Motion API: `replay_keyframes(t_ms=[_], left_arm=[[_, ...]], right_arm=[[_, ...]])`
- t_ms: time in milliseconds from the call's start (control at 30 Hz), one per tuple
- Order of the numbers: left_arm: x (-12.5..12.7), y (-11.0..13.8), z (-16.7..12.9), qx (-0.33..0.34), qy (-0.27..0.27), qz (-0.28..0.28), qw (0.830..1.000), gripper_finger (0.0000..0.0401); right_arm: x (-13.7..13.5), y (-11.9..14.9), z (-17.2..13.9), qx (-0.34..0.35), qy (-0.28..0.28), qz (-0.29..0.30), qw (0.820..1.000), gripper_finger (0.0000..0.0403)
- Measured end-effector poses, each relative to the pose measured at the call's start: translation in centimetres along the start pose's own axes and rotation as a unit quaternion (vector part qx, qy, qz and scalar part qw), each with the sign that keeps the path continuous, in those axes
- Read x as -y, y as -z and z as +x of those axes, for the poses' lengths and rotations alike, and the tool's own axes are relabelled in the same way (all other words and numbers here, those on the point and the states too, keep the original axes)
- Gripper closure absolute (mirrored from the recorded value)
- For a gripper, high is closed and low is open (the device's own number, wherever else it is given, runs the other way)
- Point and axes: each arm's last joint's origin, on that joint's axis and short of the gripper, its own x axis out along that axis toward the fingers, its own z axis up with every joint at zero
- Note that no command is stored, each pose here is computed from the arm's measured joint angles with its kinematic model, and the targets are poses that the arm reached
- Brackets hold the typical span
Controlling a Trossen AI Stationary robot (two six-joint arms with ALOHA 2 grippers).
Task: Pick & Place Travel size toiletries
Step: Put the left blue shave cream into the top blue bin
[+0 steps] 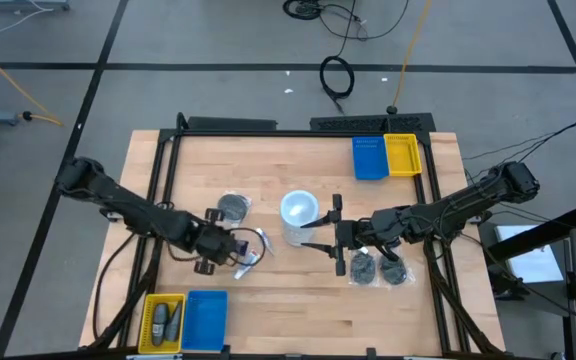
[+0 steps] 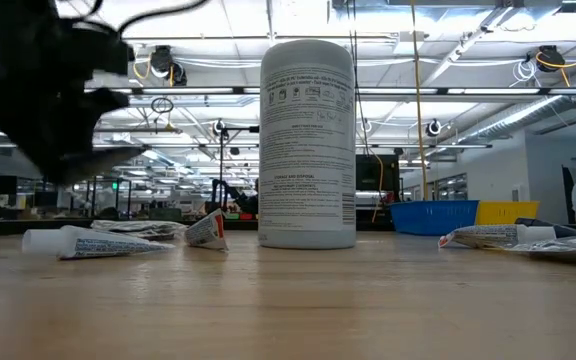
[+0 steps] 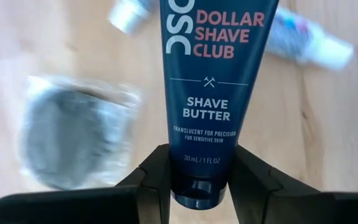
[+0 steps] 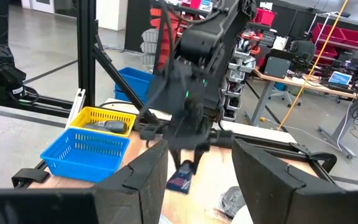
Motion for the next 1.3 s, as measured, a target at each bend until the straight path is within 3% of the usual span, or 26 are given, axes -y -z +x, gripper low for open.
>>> replay_keyframes(t_ms=[167, 367, 733, 1067, 1300], left_arm=[[-0.6, -0.2, -2.7, 0.108, -0.033, -0.037, 0.993, 0.0293], [-1.3, -0.9, -5.6, 0.238, -0.023, -0.075, 0.968, 0.0293], [-1.9, -3.0, -9.5, 0.437, -0.003, -0.096, 0.894, 0.0292], [-2.6, -4.6, -10.9, 0.526, -0.01, -0.111, 0.843, 0.0291], [-2.8, -6.8, -9.8, 0.562, -0.038, -0.097, 0.821, 0.0291]], right_arm=[[0.0, 0.0, 0.0, 0.001, 0.0, 0.0, 1.0, 0.0232], [0.0, 0.0, 0.0, 0.002, 0.0, 0.0, 1.0, 0.0232], [0.0, -0.2, 0.0, 0.01, 0.002, 0.003, 1.0, 0.0232], [0.1, -0.9, 0.0, 0.046, 0.007, 0.007, 0.999, 0.0232], [0.6, -1.1, 0.5, 0.074, 0.021, 0.011, 0.997, 0.0232]])
